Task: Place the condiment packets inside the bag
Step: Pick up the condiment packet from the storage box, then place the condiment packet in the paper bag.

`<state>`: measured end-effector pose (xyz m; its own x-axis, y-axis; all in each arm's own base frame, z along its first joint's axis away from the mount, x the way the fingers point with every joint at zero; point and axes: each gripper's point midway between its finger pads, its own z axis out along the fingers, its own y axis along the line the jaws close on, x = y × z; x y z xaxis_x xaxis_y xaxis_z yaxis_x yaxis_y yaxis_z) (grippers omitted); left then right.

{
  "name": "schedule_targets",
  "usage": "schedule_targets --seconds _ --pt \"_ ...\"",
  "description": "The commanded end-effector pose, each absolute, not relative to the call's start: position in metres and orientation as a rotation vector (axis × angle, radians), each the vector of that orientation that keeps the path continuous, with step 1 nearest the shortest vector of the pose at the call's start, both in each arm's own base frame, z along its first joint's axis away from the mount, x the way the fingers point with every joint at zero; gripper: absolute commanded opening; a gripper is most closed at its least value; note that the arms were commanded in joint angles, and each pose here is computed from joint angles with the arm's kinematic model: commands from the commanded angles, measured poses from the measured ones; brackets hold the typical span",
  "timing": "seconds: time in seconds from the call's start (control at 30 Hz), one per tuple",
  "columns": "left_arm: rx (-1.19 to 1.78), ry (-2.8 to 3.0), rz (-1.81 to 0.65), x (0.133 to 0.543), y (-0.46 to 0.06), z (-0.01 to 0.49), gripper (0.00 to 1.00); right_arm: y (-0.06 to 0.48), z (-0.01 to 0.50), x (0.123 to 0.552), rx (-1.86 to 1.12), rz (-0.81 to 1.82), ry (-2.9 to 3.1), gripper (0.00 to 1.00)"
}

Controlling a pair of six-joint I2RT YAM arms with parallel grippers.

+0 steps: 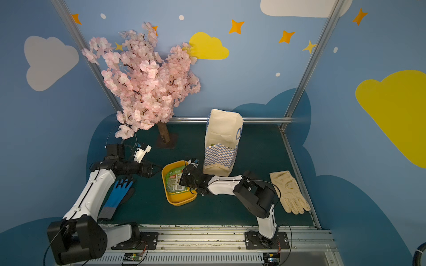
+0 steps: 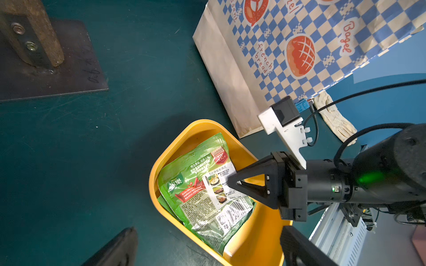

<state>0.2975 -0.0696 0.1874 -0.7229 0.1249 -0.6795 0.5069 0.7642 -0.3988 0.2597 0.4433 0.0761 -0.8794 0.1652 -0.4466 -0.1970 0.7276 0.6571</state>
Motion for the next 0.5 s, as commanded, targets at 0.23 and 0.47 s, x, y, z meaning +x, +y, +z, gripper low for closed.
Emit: schedule_targets --seconds 0.23,0.47 --pt "0.455 2.335 -0.721 0.297 -0.063 0.182 1.00 0.415 0.182 0.257 -0.129 0.974 2.220 0.00" --pt "0.454 2.329 -0.719 0.297 -0.063 0.182 1.00 0.385 0.271 0.239 -0.257 0.911 2.070 0.00"
